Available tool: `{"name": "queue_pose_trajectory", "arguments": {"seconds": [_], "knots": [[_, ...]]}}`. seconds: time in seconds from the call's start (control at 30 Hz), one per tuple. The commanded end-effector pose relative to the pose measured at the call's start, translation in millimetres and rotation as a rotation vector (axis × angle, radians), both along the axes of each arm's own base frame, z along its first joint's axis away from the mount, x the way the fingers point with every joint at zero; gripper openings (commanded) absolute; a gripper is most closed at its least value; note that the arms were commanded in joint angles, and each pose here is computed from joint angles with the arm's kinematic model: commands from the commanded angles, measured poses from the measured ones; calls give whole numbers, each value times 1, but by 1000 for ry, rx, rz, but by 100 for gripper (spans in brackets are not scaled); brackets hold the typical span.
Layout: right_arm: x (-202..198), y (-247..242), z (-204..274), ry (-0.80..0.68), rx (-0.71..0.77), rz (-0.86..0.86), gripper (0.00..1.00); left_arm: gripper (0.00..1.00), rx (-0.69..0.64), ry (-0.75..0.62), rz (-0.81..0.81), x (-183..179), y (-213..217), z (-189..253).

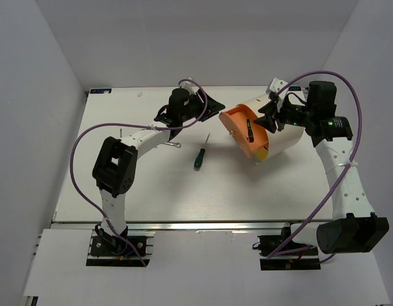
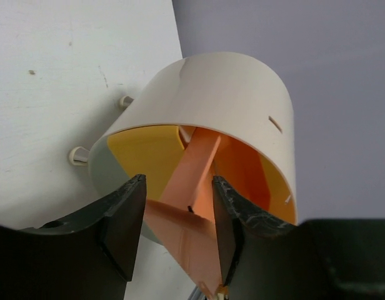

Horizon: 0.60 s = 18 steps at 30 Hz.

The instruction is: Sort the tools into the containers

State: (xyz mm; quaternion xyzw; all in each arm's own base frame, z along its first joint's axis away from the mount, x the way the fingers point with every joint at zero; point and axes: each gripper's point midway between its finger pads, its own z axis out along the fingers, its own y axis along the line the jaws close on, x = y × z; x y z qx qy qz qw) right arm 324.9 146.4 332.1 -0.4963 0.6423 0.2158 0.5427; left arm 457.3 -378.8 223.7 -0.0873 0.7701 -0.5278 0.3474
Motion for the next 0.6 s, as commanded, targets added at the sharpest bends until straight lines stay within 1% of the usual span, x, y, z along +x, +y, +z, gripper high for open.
{"name": "queue_pose_trajectory", "arguments": {"seconds": [0.0, 0.2, 0.47, 0.57], "knots": [[-3, -2, 9, -45, 3, -4, 49, 55, -40, -45, -26, 1, -10, 24], [-3, -4, 7, -46, 1, -7, 49, 49, -51, -48, -33, 1, -12, 27], [-2, -4, 10, -52, 4, -8, 49, 48, -47, -28, -40, -2, -12, 22], [-1, -4, 9, -50, 4, -10, 49, 45, -53, -28, -45, -3, -13, 22]]}}
